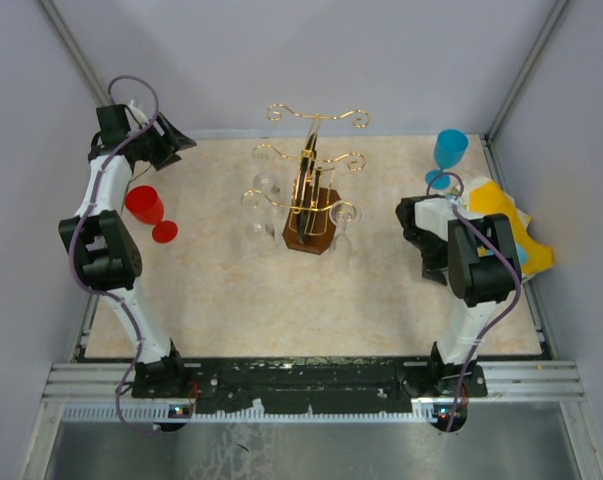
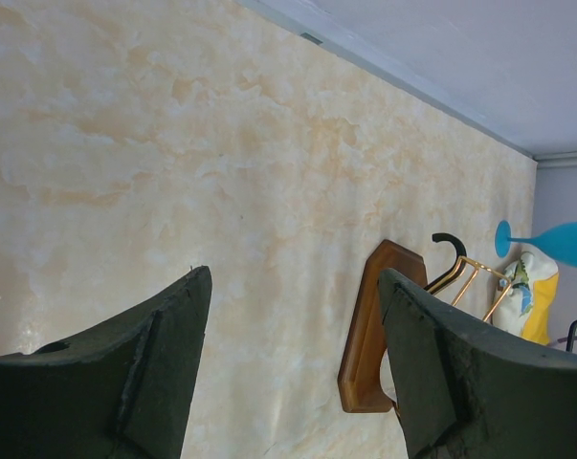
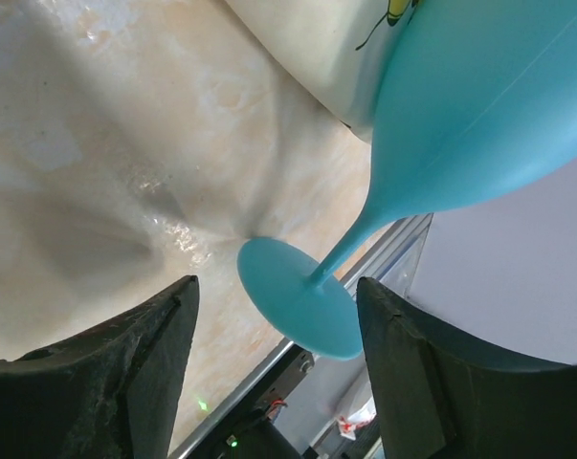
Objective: Take the wine glass off the wine glass rack
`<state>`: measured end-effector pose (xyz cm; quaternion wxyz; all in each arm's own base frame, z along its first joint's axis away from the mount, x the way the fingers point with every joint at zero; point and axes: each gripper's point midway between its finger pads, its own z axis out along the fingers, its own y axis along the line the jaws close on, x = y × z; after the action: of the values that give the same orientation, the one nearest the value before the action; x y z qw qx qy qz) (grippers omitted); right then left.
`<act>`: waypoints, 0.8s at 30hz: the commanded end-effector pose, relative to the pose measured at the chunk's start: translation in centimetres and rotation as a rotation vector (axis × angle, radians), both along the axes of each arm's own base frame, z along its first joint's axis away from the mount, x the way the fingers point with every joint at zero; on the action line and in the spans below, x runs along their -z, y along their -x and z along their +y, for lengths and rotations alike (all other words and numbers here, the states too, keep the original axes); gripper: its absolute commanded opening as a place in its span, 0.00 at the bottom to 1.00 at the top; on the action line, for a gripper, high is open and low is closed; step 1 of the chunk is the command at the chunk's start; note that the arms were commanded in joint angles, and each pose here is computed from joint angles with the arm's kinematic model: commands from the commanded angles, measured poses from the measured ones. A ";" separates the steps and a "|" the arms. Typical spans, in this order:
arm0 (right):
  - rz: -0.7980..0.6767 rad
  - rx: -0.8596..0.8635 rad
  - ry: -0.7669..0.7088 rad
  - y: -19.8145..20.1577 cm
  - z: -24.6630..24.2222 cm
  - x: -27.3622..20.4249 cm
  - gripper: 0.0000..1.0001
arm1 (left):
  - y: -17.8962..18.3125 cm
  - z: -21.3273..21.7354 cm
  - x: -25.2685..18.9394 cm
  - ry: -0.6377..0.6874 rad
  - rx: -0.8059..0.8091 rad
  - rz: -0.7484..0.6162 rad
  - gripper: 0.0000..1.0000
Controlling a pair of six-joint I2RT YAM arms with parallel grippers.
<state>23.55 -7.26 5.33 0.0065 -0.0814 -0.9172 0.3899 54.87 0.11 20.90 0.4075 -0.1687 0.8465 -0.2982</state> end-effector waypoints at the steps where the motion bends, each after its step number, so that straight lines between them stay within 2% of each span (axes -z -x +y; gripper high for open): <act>1: -0.062 0.032 -0.046 -0.7 0.7 -1.7 0.62 | 0.5 0.2 -2.1 -0.006 -0.009 -0.033 0.76; 4: -0.077 0.044 -0.069 -0.8 0.9 -1.9 0.53 | 0.6 0.2 -2.0 -0.001 -0.006 -0.028 0.76; 8: -0.088 0.065 -0.098 -0.6 0.6 -1.9 0.35 | 0.6 0.0 -1.7 0.006 -0.003 -0.019 0.75; 13: -0.094 0.098 -0.100 -0.4 -0.1 -2.0 0.00 | 0.6 0.0 -1.4 0.009 -0.002 -0.013 0.75; 23: -0.132 0.113 -0.137 -0.3 0.3 -2.7 0.00 | 0.6 0.0 -1.0 0.013 0.000 -0.005 0.74; 24: -0.144 0.115 -0.162 -0.4 0.7 -3.0 0.04 | 0.6 0.0 -1.0 0.013 0.000 -0.005 0.74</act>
<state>22.88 -7.34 5.93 0.0176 -0.1348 -0.9310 0.3388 54.76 0.07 20.80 0.4037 -0.1715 0.8474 -0.2993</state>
